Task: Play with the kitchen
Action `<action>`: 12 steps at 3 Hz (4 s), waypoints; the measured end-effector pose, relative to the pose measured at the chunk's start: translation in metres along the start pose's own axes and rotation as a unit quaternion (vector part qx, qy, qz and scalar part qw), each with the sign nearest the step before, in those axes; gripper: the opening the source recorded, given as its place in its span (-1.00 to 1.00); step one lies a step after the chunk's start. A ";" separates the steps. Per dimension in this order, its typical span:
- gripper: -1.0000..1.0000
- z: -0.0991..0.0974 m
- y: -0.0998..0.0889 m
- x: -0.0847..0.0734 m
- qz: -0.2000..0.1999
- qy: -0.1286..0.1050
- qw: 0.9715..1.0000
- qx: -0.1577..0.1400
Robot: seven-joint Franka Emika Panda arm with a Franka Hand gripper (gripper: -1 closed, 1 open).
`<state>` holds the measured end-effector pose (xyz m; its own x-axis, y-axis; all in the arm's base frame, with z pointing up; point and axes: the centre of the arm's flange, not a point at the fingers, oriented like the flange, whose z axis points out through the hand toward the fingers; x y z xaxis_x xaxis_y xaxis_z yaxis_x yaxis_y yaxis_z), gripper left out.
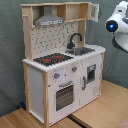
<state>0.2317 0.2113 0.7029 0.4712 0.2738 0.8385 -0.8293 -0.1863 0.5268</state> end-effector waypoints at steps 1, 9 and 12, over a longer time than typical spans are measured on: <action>-1.00 0.008 0.005 0.003 -0.007 -0.003 1.000 0.002; -1.00 0.040 -0.123 0.072 -0.229 0.145 0.953 0.135; -1.00 0.019 -0.183 0.111 -0.250 0.174 0.939 0.159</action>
<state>0.4411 0.2582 0.7023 0.6047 0.6836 0.4087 -0.3734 -0.2099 0.9036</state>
